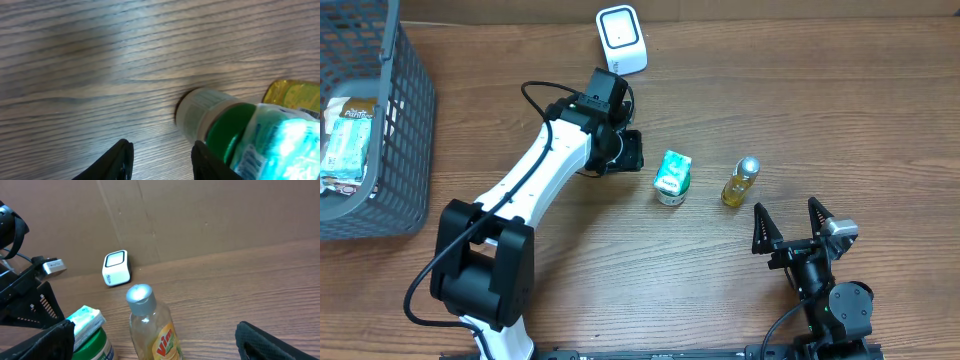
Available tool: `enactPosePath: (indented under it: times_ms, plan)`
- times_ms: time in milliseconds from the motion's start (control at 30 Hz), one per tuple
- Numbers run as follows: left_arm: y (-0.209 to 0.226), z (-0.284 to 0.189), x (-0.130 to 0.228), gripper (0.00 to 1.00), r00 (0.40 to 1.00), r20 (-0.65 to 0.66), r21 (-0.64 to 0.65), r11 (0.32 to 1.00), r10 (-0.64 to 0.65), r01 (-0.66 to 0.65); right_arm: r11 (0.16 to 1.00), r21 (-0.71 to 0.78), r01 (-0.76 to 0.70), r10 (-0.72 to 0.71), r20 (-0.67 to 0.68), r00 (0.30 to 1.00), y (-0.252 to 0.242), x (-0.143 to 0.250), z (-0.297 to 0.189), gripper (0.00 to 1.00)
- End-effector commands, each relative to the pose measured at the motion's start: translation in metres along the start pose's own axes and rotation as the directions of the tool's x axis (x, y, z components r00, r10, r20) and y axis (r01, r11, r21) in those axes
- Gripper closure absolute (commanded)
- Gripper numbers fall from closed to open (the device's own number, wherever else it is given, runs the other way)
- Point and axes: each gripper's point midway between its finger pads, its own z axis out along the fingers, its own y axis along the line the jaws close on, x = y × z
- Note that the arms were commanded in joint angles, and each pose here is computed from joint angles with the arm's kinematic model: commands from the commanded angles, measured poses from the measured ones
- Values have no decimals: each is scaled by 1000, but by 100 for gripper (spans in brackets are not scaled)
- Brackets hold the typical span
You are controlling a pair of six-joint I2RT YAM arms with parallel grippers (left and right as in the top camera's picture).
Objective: Scan the item barcode
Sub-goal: 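Hold the wipes pack near the scanner beside the jar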
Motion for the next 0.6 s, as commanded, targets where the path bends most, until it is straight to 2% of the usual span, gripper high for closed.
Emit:
enactPosePath:
  times_ms: [0,567]
  plan:
    - [-11,-4,-4,58,998,25,2,999,53,-53,1000,4,0,0,7,1000,-1,1,0,0]
    - [-16,-3,23,59,996,-76,11,999,52,-51,1000,4,0,0,7,1000,-1,1,0,0]
